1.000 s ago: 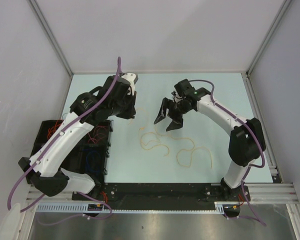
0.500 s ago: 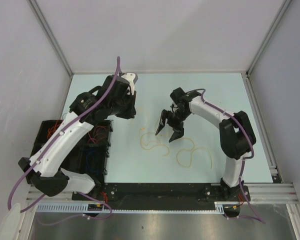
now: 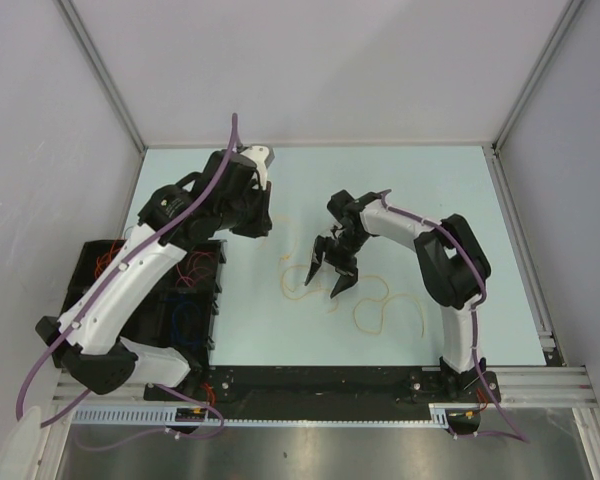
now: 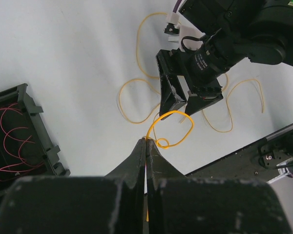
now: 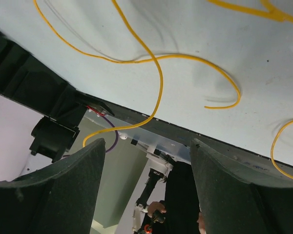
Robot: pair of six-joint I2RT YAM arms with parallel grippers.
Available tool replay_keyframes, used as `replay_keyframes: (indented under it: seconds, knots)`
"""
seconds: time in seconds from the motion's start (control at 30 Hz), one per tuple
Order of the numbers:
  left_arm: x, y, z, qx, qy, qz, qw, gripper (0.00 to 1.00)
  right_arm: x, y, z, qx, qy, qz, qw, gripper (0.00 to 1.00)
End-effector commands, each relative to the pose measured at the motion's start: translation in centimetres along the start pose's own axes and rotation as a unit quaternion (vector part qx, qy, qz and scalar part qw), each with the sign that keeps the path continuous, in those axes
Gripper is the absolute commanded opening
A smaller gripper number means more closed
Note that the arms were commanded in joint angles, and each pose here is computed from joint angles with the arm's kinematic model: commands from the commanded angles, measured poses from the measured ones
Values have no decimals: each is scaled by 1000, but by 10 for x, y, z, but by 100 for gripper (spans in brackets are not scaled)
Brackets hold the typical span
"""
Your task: Untangle the cables
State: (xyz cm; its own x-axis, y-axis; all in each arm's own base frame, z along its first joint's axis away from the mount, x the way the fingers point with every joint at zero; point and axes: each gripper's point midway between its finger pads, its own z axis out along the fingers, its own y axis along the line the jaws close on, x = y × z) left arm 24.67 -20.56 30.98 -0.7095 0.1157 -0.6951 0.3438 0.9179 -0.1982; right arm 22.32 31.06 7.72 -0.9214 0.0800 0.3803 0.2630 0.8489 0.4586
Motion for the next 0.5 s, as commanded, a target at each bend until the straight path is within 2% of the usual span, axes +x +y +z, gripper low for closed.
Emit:
replay_keyframes:
  seconds: [0.0, 0.1, 0.47]
  knots:
    - [-9, -1, -14, 18, -30, -10, 999, 0, -7, 10, -2, -5, -8, 0, 1000, 73]
    - [-11, -1, -15, 19, -33, -10, 999, 0, -12, 11, -1, 0, -14, 0, 1000, 69]
    - [-12, 0, -18, 21, -37, -12, 999, 0, -30, 15, -11, 11, -50, 1, 999, 70]
